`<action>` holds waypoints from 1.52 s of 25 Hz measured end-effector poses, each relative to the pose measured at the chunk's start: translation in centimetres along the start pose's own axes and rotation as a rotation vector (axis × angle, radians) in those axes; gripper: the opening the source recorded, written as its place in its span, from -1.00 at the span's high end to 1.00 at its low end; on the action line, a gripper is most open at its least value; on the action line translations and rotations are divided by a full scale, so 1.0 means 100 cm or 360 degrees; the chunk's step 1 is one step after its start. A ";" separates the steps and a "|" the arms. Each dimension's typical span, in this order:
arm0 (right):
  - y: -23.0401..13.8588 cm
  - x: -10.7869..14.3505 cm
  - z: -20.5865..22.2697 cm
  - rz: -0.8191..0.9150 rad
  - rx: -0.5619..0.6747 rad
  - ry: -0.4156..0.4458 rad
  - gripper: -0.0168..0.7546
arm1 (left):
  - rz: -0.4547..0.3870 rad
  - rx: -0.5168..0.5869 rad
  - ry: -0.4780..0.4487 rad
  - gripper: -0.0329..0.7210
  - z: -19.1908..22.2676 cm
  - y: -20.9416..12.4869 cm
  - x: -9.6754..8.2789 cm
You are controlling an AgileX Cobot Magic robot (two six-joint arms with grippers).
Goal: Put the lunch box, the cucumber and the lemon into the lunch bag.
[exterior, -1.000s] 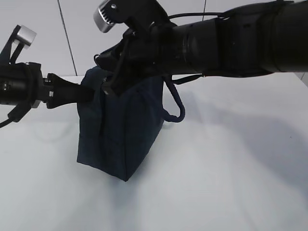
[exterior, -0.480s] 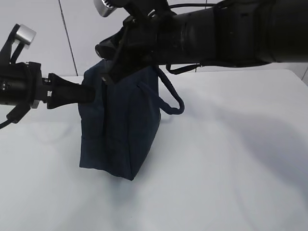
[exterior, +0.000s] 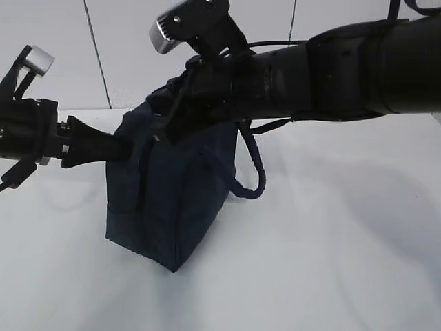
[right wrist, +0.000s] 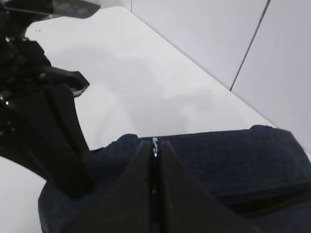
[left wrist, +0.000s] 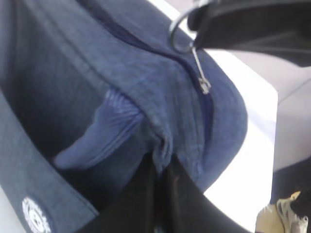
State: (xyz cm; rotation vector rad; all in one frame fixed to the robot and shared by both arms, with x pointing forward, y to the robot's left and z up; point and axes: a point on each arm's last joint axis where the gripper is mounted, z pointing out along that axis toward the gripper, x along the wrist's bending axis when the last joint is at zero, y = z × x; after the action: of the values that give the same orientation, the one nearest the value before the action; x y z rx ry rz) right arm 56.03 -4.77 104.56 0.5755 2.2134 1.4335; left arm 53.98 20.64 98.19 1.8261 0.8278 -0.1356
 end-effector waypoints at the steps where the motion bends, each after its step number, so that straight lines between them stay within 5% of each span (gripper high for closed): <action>1: -0.003 0.001 0.000 0.0005 0.0008 0.0012 0.94 | 0.0002 0.0004 0.0001 0.92 0.000 0.000 0.000; 25: -0.015 -0.044 -0.017 0.0017 -0.0043 -0.0022 0.94 | -0.0062 0.0092 -0.0064 0.93 -0.010 -0.007 0.002; 38: -0.013 -0.047 -0.007 0.0096 -0.0110 0.0081 0.94 | -0.0092 0.0070 -0.0139 0.93 -0.010 -0.006 -0.003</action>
State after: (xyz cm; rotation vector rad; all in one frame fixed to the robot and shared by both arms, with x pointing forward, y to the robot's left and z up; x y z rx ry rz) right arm 59.37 -8.43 104.26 0.5929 2.1928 1.5652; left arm 53.18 21.48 98.28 1.8249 0.8220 -0.2706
